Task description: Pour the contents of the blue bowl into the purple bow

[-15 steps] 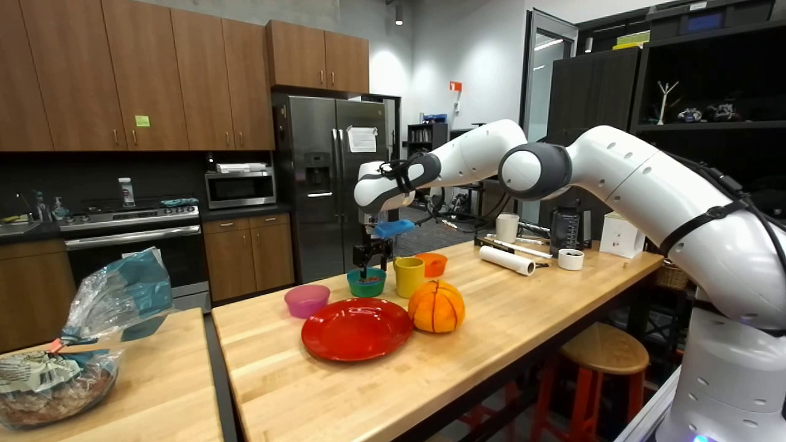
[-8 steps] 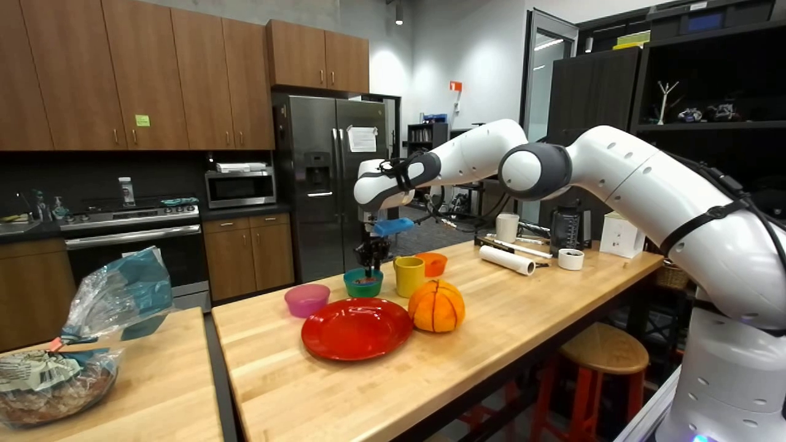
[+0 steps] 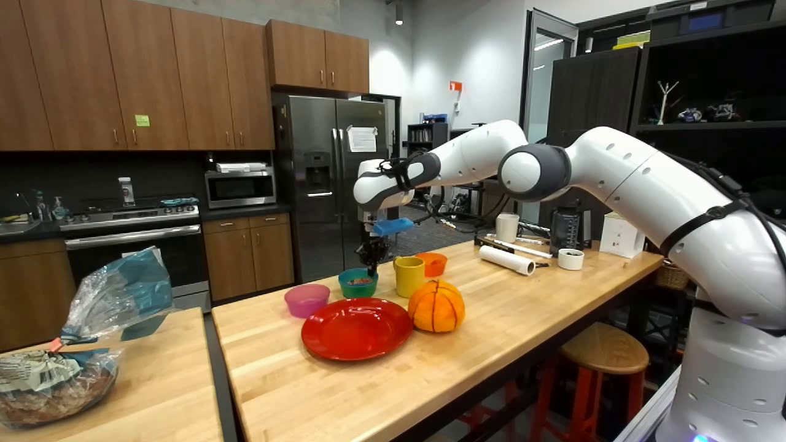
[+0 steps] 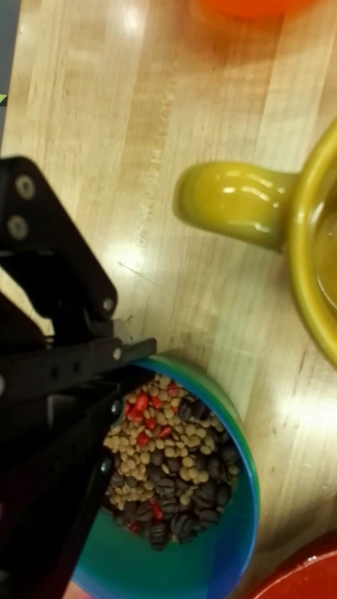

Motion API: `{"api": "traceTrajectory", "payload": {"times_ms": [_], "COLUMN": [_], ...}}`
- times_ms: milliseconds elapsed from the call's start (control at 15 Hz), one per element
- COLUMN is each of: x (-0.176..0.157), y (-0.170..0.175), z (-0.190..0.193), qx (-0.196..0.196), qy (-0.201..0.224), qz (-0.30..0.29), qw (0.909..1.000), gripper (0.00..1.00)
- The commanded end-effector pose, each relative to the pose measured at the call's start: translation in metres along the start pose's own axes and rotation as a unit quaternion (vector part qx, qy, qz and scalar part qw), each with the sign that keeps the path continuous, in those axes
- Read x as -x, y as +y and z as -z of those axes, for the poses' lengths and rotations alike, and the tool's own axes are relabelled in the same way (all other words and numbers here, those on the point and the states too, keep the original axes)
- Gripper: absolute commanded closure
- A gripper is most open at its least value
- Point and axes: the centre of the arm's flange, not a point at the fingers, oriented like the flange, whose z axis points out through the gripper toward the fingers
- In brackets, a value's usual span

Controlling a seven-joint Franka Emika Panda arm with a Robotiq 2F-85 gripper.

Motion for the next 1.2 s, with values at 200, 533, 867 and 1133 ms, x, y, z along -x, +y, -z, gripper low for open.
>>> {"api": "traceTrajectory", "payload": {"times_ms": [200,533,867,1133], "x": [-0.010,-0.014,-0.019,-0.020], "y": [-0.001,-0.012,-0.020,-0.028], "z": [0.009,0.029,0.049,0.064], "qx": [-0.013,-0.005,0.003,0.007], "qy": [-0.007,0.002,0.016,0.029], "qz": [-0.003,0.001,0.003,0.008], "qw": [0.9999,1.0000,0.9999,0.9995], "gripper": [0.98,0.98,0.98,0.98]}}
